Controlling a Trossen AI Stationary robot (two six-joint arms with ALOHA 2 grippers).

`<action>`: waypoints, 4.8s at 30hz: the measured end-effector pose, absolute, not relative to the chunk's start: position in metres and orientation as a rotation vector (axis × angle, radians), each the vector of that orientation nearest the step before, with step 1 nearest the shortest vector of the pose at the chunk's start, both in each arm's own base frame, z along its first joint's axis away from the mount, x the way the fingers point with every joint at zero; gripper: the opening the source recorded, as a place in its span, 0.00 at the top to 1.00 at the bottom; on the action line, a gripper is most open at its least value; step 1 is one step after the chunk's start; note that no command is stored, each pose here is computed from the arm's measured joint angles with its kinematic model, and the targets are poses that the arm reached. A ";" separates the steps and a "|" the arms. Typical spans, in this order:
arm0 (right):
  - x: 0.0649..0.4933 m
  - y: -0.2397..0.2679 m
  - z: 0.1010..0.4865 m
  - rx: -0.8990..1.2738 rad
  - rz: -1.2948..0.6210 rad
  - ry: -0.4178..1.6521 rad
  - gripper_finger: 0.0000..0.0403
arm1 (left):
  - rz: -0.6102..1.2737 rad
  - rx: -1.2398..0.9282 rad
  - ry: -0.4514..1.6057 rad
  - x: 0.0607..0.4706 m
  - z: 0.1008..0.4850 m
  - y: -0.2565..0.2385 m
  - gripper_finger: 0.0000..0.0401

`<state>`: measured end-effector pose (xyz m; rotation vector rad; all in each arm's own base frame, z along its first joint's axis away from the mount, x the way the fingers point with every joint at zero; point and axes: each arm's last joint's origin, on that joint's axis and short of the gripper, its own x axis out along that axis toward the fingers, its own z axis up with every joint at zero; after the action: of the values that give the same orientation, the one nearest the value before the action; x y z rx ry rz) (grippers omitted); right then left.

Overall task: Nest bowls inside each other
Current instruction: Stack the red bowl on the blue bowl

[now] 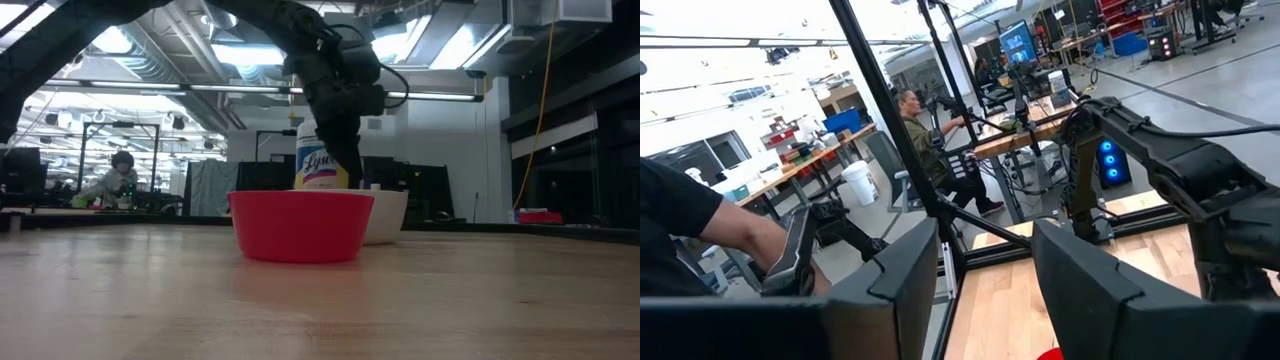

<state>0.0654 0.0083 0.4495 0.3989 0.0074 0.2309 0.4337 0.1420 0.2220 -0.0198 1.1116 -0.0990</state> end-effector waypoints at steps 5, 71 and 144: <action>0.066 0.008 0.449 0.399 0.231 0.008 0.57 | -0.102 -0.039 1.106 0.433 0.224 0.141 0.65; 0.050 0.012 0.454 0.330 0.398 -0.042 0.54 | 0.441 -0.545 1.086 0.329 0.274 -0.085 0.84; 0.044 0.016 0.459 0.361 0.579 -0.051 0.54 | 0.691 -0.627 1.365 0.378 0.194 -0.048 0.73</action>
<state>0.0441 0.0162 0.4587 0.3611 -0.0511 0.5787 0.3778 -0.0480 0.1937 -0.6266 1.3649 0.6910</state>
